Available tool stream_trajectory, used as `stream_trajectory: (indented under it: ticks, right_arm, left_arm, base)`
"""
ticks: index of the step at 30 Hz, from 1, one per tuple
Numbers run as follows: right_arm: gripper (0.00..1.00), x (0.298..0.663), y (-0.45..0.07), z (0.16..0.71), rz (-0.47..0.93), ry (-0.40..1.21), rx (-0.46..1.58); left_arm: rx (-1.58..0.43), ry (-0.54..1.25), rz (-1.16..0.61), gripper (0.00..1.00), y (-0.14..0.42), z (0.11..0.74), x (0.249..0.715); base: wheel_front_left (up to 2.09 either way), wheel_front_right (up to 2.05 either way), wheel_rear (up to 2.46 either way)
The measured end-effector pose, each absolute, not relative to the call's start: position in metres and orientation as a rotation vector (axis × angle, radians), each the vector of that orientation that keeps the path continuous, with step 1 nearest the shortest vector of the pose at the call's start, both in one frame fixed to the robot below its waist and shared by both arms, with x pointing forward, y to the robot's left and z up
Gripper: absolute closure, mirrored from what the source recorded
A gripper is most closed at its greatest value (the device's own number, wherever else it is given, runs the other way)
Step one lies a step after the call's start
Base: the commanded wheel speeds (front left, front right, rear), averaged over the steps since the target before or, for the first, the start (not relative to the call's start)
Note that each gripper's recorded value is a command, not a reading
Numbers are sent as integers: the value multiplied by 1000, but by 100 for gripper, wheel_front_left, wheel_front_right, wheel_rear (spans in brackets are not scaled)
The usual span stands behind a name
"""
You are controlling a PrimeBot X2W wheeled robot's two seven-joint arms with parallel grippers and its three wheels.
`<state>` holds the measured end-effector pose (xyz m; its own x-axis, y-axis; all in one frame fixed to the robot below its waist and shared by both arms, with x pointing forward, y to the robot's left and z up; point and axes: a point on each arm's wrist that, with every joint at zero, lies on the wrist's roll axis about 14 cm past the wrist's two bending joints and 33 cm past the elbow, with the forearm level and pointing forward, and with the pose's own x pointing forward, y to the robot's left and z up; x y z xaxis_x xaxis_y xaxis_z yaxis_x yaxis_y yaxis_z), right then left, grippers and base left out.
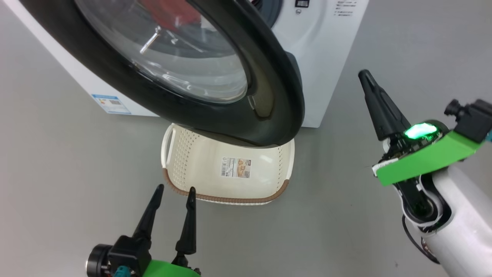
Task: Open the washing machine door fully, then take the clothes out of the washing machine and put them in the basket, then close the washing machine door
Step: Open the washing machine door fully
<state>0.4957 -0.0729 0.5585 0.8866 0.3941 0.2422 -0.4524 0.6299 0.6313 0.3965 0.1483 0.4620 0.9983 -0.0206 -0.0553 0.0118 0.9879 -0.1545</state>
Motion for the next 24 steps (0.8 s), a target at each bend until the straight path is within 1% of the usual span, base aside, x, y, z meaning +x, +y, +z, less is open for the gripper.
stream_trajectory:
  ticks: [5,10,15,21,24]
  right_arm:
    - [100,506,-46,565,586,-16,850]
    - [100,514,-25,561,682,117,897]
    - [100,524,-15,557,731,196,913]
    - [100,524,0,541,787,333,941]
    - [100,525,5,538,812,375,944]
  left_arm:
    - [-161,67,-11,0,148,459,396]
    - [-174,64,-6,0,148,459,401]
    - [-178,67,2,0,149,458,406]
    - [-184,73,13,0,151,455,410]
    - [-181,80,22,0,152,453,410]
  base:
    - [0,0,0]
    - [0,0,0]
    - [0,0,0]
    - [0,0,0]
    - [0,0,0]
